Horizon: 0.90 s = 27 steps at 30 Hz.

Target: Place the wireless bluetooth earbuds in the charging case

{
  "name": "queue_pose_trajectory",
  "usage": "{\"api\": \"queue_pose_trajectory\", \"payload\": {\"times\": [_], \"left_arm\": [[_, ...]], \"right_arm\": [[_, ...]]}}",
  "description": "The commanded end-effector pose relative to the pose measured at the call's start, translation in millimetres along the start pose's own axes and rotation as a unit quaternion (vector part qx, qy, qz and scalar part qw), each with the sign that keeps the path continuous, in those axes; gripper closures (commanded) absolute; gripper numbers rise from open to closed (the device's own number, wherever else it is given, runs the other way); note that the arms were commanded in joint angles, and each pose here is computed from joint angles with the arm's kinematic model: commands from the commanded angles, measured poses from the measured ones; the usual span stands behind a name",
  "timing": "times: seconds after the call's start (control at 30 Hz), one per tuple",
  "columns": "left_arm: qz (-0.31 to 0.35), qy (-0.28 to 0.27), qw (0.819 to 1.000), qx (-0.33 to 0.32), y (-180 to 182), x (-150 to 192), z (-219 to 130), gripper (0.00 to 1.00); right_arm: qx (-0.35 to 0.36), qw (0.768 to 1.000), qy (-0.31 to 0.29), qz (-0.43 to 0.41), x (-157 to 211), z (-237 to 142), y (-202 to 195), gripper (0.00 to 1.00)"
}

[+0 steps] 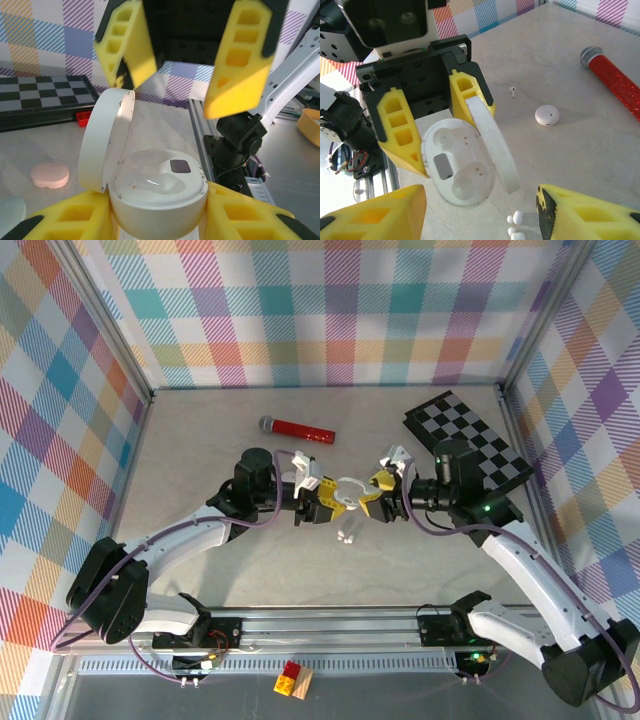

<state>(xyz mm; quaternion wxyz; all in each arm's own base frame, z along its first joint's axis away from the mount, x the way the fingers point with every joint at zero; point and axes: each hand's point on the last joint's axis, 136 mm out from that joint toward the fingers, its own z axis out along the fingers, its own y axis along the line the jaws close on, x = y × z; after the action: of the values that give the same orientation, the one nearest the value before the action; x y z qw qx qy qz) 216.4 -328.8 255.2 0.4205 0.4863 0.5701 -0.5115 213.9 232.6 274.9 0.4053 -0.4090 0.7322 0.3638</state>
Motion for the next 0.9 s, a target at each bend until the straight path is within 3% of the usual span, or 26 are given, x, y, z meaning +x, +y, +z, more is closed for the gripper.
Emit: {"api": "queue_pose_trajectory", "payload": {"times": [0.0,0.33,0.87], "left_arm": [[0.018,-0.020,0.999,0.034,-14,-16,-4,0.62],[0.013,-0.017,0.997,0.075,-30,-18,-5,0.62],[0.028,-0.026,0.996,0.083,-40,-27,-9,0.62]], "right_arm": [[-0.023,1.000,-0.017,-0.006,-13,4,1,0.44],[-0.088,0.996,-0.026,-0.009,-20,11,15,0.62],[-0.095,0.993,0.003,0.071,-18,19,10,0.73]]}}
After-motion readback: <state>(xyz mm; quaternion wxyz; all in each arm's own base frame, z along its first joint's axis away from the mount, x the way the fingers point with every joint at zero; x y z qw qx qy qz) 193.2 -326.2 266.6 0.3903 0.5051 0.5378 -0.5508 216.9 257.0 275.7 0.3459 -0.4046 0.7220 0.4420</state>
